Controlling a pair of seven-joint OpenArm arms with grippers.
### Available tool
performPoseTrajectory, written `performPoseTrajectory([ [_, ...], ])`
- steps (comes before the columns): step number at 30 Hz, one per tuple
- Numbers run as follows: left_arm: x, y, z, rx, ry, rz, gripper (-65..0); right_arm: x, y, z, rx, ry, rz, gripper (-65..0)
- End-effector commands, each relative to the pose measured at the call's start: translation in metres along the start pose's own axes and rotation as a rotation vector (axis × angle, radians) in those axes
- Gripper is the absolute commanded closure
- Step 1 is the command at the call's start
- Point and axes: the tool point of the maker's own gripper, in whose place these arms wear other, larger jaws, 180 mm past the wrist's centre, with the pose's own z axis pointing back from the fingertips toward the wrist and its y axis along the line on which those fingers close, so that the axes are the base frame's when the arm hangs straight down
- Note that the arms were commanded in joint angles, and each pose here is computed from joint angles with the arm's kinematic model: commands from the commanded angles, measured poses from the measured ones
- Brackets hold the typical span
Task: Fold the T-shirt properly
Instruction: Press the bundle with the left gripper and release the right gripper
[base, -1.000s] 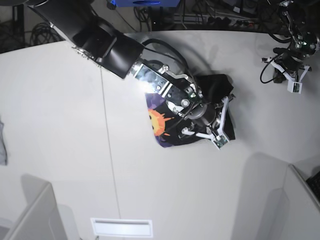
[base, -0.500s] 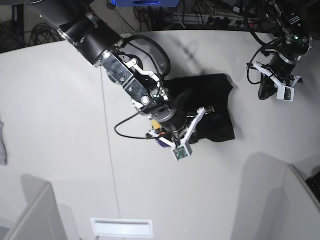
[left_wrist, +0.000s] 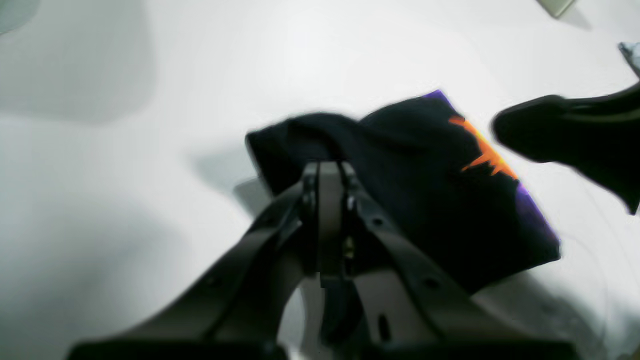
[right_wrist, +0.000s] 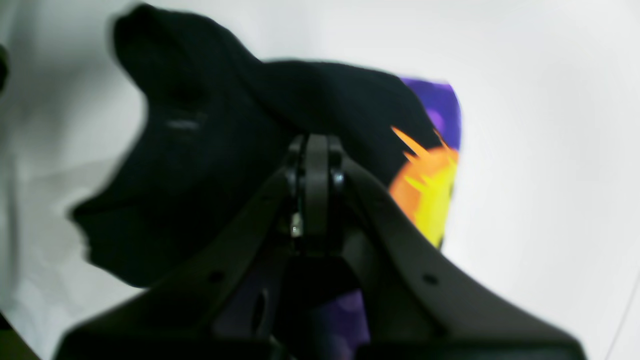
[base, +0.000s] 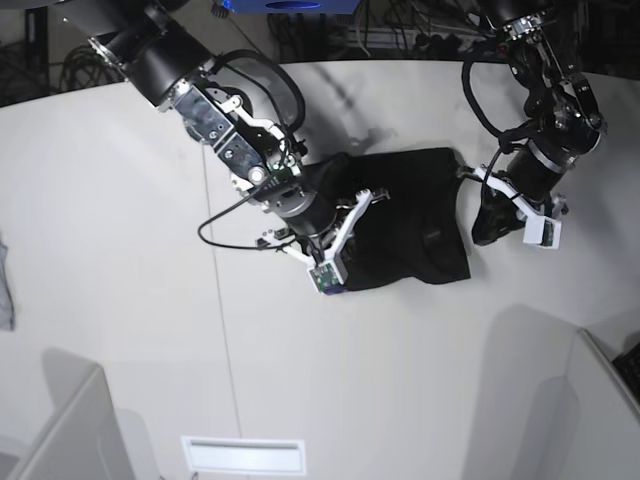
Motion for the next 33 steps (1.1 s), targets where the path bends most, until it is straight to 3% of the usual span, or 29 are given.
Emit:
performPoseTrajectory([
  [1,0.005,0.003,0.002,-0.005,-0.028,0.002,0.0,0.017,0.002,0.003,0.009,-0.057,0.003,0.0],
  [6,-0.03,0.012,-0.008,-0.014,0.041,0.108,-0.8,0.006,-0.004,0.004,-0.003,-0.036,0.006,0.0],
  [12,-0.028,0.022,-0.002,-0.055,-0.066,0.303,-50.5,0.0,-0.003,0.004,-0.002,-0.023,0.002,0.0],
  [15,-0.032,0.025,-0.005,-0.062,-0.071,0.341,-64.7,-0.002,-0.003,0.004,-0.002,-0.017,0.001,0.0],
  [22,-0.054,-0.002,-0.043,-0.147,0.036,0.353,-65.0,-0.002,-0.002,0.004,0.0,-0.017,0.002,0.0],
  [31,-0.096,-0.028,-0.067,-0.222,0.164,0.434,-65.0,-0.018,-0.011,0.008,-0.018,0.009,0.005,0.0],
  [33,-0.108,-0.031,-0.07,-0.232,0.197,0.453,-56.6,-0.019,-0.014,0.008,-0.022,0.012,0.006,0.0],
])
